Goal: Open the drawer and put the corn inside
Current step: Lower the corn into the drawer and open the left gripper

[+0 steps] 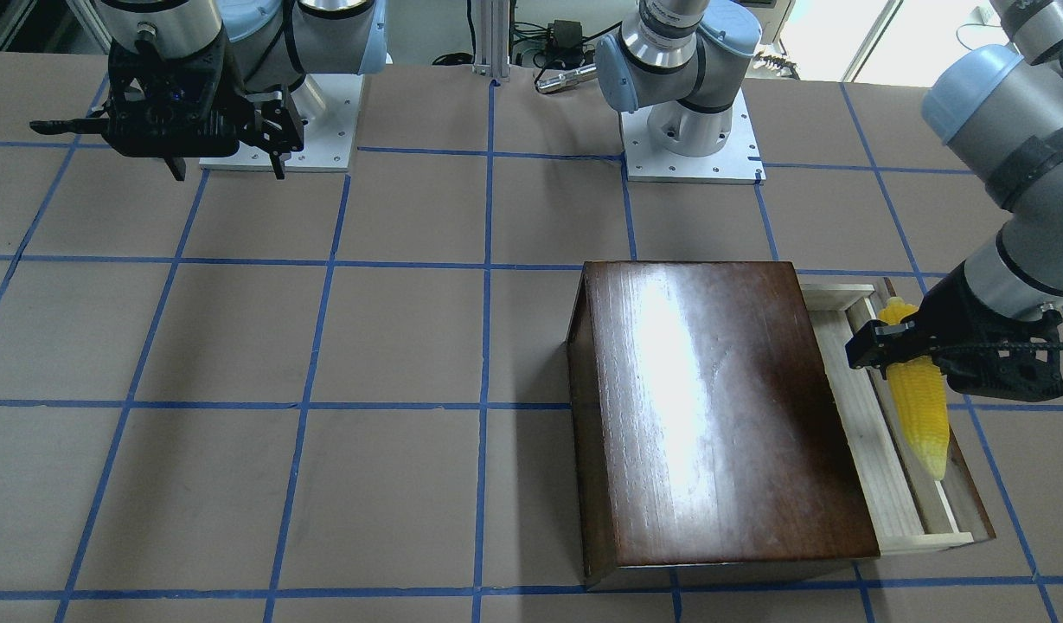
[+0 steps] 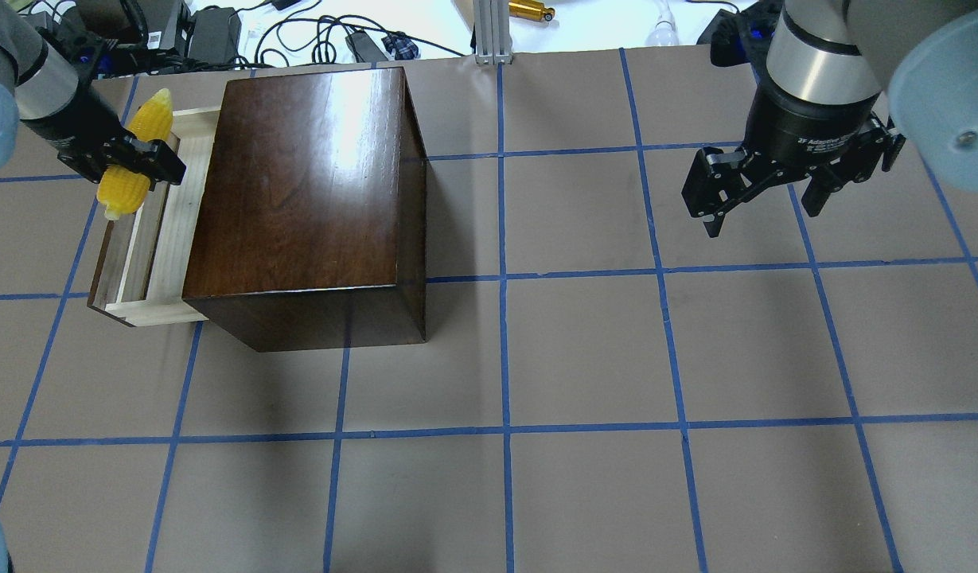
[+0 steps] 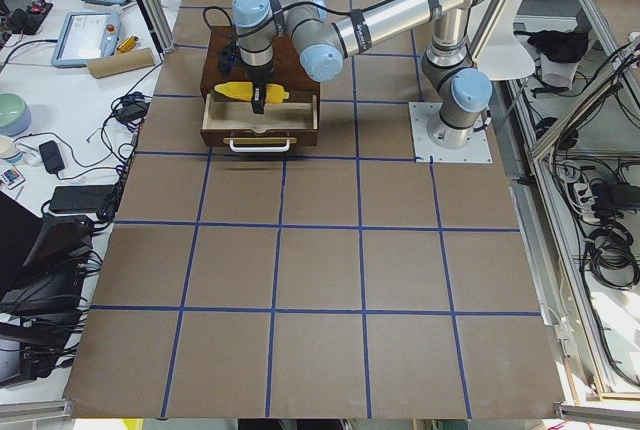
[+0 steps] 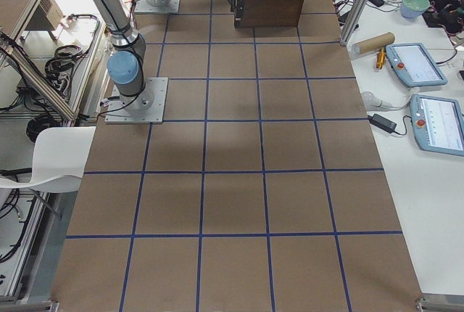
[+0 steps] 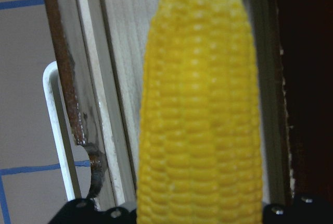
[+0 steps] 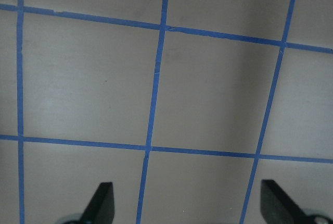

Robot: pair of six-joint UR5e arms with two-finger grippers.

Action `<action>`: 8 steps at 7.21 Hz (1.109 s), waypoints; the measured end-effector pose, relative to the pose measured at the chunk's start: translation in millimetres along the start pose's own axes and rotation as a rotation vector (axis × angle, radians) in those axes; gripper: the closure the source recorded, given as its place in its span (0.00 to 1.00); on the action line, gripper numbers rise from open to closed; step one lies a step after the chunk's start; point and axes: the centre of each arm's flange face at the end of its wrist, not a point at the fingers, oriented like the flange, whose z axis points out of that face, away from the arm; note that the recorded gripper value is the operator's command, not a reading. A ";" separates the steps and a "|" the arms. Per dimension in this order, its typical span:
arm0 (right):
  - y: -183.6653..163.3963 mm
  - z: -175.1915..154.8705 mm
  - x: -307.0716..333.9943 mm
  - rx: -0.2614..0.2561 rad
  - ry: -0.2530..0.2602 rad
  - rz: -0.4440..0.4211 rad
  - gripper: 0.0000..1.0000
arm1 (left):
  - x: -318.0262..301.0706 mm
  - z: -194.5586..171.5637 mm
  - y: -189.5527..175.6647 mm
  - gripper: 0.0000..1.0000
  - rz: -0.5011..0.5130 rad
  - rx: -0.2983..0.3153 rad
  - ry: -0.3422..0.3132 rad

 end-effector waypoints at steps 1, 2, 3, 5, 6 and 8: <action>0.0 0.0 0.0 0.000 0.000 0.000 0.00 | -0.2 -0.1 0.2 0.00 0.000 -0.002 -0.002; 0.0 -0.1 0.0 0.000 0.000 0.000 0.00 | -0.3 -0.3 0.4 0.00 -0.001 -0.003 -0.004; 0.1 -0.1 0.0 0.000 0.000 0.000 0.00 | -0.3 -0.3 0.6 0.00 -0.001 -0.004 -0.004; 0.1 -0.1 0.0 0.000 0.000 0.000 0.00 | 0.4 -2.2 2.2 0.00 -0.001 -0.006 -0.004; 0.3 -0.3 0.1 0.001 0.001 0.000 0.00 | 3.5 -7.2 4.4 0.00 -0.003 -0.010 -0.002; 0.5 -0.6 0.0 0.001 0.000 0.000 0.00 | 27.5 -31.1 8.9 0.00 -0.037 -0.017 0.003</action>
